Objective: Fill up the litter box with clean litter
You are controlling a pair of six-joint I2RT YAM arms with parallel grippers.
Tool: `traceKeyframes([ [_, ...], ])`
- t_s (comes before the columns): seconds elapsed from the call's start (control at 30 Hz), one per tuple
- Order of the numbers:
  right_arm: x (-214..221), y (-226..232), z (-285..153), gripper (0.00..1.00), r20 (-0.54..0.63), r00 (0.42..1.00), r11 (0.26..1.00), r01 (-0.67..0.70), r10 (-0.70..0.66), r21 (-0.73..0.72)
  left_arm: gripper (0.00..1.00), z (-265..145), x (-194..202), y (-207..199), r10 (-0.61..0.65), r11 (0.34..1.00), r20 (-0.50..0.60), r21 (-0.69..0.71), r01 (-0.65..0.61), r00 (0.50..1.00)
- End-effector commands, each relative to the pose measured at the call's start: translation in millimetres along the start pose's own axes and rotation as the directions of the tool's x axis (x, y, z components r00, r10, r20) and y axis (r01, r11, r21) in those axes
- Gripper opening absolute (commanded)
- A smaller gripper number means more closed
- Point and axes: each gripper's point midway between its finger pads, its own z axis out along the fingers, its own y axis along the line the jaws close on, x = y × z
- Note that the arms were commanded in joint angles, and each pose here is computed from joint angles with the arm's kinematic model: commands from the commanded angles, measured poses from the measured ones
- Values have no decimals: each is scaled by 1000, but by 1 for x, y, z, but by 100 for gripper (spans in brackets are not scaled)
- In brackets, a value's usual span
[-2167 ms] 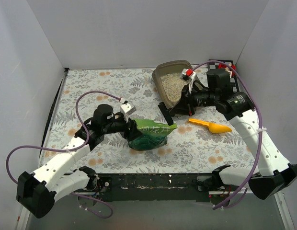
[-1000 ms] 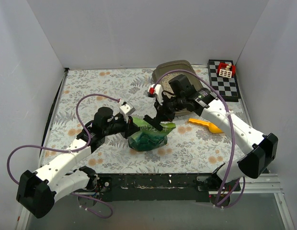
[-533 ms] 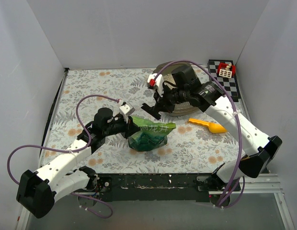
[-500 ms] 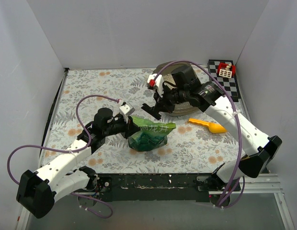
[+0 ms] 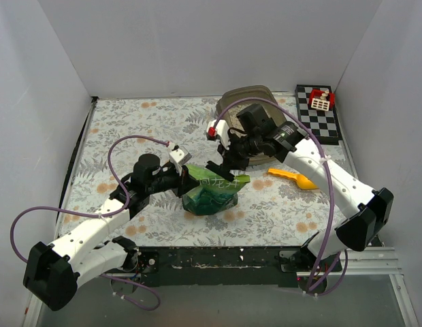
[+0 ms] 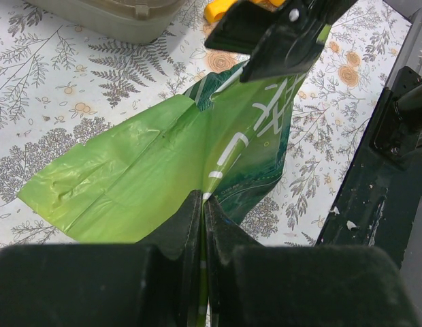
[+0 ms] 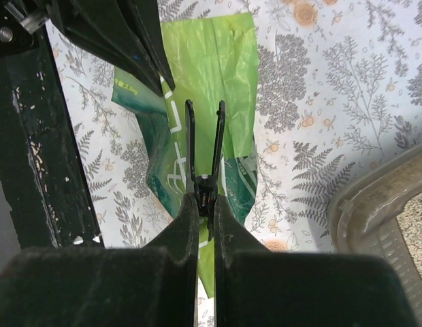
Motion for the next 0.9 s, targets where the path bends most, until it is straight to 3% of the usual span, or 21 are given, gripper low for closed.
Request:
traceKeyframes([
  [0.0, 8, 6, 9, 1, -14, 1000, 999, 20, -21, -35, 0, -1, 26, 3, -34, 999, -71, -19, 33, 997],
  [0.33, 61, 10, 16, 1, -178, 983, 999, 36, -36, -4, 0, -1, 23, 3, -32, 999, -61, -22, 31, 998],
  [0.87, 107, 20, 12, 1, -356, 928, 993, 113, -112, -16, 0, -3, 19, 1, -26, 999, -46, -20, 25, 999],
])
